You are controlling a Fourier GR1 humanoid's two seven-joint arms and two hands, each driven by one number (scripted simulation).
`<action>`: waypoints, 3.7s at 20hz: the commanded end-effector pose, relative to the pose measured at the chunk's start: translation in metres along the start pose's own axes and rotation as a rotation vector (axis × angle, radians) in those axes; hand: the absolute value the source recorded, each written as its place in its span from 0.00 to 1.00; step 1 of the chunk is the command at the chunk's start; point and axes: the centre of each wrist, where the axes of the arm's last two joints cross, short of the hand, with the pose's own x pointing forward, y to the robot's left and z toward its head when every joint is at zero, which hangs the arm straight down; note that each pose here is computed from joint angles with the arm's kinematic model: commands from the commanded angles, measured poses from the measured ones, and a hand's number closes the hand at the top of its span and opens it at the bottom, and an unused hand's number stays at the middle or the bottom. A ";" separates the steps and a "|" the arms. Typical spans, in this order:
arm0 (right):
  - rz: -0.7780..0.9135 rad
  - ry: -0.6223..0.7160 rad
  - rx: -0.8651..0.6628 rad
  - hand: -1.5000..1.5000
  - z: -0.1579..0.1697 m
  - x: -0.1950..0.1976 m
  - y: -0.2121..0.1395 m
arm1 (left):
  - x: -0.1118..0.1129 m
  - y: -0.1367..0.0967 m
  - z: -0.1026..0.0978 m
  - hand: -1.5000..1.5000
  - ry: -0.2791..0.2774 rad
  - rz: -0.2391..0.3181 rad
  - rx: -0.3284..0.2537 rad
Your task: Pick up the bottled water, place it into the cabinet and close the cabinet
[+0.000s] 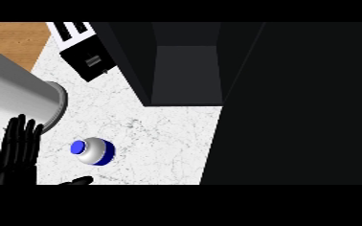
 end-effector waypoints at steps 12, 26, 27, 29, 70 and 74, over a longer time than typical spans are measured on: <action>0.055 -0.078 -0.054 0.00 0.011 0.019 0.010 | -0.098 -0.011 0.017 0.00 0.060 0.011 -0.058; 0.082 -0.066 -0.029 0.00 0.020 0.031 -0.007 | -0.152 -0.034 0.012 0.00 0.071 -0.009 -0.004; 0.058 -0.068 -0.032 0.00 0.011 0.030 0.004 | -0.139 -0.046 -0.021 0.00 0.064 0.006 -0.010; 0.064 -0.063 -0.037 0.00 0.019 0.028 -0.001 | -0.156 -0.044 -0.001 0.00 0.073 0.003 0.010; 0.082 -0.053 -0.014 0.00 0.008 0.026 0.004 | -0.177 -0.053 -0.047 1.00 0.009 0.353 -0.213; 0.060 -0.039 -0.009 0.00 0.013 0.018 0.006 | -0.160 -0.080 -0.052 1.00 -0.047 0.337 -0.193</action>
